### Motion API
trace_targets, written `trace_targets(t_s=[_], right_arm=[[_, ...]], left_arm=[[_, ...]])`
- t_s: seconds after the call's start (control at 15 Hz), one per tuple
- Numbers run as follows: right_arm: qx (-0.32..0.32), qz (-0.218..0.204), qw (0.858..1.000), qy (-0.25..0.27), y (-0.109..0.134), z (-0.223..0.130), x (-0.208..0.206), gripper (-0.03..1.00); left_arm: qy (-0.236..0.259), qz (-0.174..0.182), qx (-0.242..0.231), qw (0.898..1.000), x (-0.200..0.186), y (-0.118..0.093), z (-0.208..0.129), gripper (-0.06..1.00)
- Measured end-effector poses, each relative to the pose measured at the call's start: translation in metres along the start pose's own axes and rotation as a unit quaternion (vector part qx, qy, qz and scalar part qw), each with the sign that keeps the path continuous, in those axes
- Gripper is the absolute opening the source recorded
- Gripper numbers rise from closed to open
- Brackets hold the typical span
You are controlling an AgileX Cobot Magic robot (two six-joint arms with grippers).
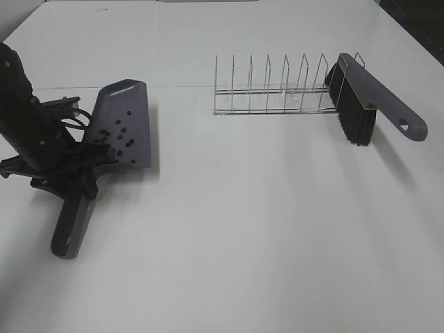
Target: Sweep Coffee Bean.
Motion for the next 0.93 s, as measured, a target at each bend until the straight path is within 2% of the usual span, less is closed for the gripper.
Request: trace_targets(t_s=[0.2,0.4,0.47,0.6,0.67,0.93], right_arm=[[0.0,0.0,1.0,-0.013,0.0,-0.047,-0.008,0.79],[0.0,0.001,0.997,-0.072,0.0,-0.089,-0.029,0.79],[0.0,0.002,0.995,-0.097,0.001,-0.102,-0.035,0.79],[0.001,0.004,0.991,-0.132,0.001,-0.126,-0.041,0.79],[0.001,0.004,0.991,-0.135,0.001,-0.138,-0.038,0.79],[0.004,0.014,0.987,-0.161,0.003,-0.155,-0.042,0.79]], left_arm=[[0.014,-0.001,-0.005,1.0,0.009,0.001,-0.002,0.31],[0.016,-0.002,-0.005,1.0,0.009,0.001,-0.002,0.31],[0.016,-0.004,-0.007,1.0,0.009,0.001,-0.002,0.38],[0.014,-0.007,-0.008,1.0,0.009,-0.001,0.0,0.67],[0.013,-0.008,-0.007,1.0,0.007,-0.002,0.0,0.74],[0.037,-0.005,0.008,0.999,0.004,-0.001,-0.006,0.78]])
Point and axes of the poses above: a point on each arm's last joint axis where the gripper is mounted, x pointing out along that axis toward the gripper, y along the wrist's bending axis when the last joint is at zero, z = x × y, the point moved 4 cm from there along x, pointing out along that axis toward the gripper, and after that the axes turned 2 degrees about x, right-handed, at the moved point
